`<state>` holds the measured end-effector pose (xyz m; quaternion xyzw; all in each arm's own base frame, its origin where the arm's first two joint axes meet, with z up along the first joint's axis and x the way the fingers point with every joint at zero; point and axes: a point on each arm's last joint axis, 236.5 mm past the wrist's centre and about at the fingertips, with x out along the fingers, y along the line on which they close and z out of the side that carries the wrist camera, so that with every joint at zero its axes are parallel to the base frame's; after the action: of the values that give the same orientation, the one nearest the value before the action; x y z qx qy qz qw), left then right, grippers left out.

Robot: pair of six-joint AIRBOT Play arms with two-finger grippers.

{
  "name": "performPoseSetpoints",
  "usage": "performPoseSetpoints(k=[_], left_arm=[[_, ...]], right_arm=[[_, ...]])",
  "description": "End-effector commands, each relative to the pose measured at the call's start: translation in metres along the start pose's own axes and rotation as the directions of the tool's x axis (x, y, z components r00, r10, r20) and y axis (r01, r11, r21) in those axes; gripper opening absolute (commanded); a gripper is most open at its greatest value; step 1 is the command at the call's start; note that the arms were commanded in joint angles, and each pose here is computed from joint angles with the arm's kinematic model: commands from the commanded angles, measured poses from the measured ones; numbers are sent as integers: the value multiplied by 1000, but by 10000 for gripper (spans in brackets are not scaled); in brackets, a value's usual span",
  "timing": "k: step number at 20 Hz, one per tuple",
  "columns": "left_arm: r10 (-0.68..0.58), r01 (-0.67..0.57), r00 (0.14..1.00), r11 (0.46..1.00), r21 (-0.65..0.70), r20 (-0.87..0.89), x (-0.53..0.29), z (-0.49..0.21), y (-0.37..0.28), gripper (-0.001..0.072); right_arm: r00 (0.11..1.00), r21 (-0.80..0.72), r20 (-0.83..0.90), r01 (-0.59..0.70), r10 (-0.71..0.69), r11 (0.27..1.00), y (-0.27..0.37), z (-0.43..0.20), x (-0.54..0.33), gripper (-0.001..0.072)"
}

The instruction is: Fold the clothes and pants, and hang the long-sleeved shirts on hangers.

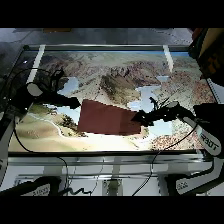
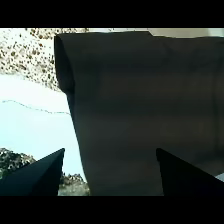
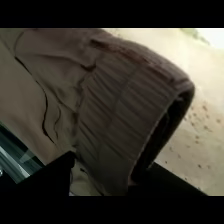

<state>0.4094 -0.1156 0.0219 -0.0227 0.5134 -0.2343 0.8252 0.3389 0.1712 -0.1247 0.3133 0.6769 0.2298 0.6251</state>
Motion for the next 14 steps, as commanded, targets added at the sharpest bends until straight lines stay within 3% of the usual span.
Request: performPoseSetpoints(k=[1,2,3,4,5,6,8,10,12,14], left_arm=[[1,-1,1000,1000,-2,-3,1,-1,1,657],[1,-1,1000,1000,-2,-4,2,-1,1,648],[1,-1,1000,1000,-3,-4,2,-1,2,581],[6,-6,1000,1000,-3,6,2,2,3,421],[20,-20,1000,1000,0,19,0,5,7,141],[38,-39,999,999,28,28,-3,8,11,3],[126,-130,991,985,113,43,-18,17,27,1],[275,-286,958,933,217,77,-49,29,52,1],[383,-403,915,872,277,127,-84,36,66,1],[418,-452,892,845,286,173,-111,40,65,2]], right_arm=[[997,-128,16,-70,72,989,30,9,13,223],[997,-154,27,-74,79,985,38,16,9,26],[995,-178,34,-84,91,981,48,23,3,22],[993,-208,55,-91,105,974,58,33,-8,22],[989,-239,79,-100,122,966,70,44,-21,22],[984,-267,114,-102,137,958,82,56,-40,22],[961,-284,227,-89,157,955,98,83,-87,22],[923,-262,359,-44,140,964,96,105,-146,22],[869,-174,489,14,74,985,72,117,-212,22],[789,-43,613,76,-33,996,30,115,-283,22]])
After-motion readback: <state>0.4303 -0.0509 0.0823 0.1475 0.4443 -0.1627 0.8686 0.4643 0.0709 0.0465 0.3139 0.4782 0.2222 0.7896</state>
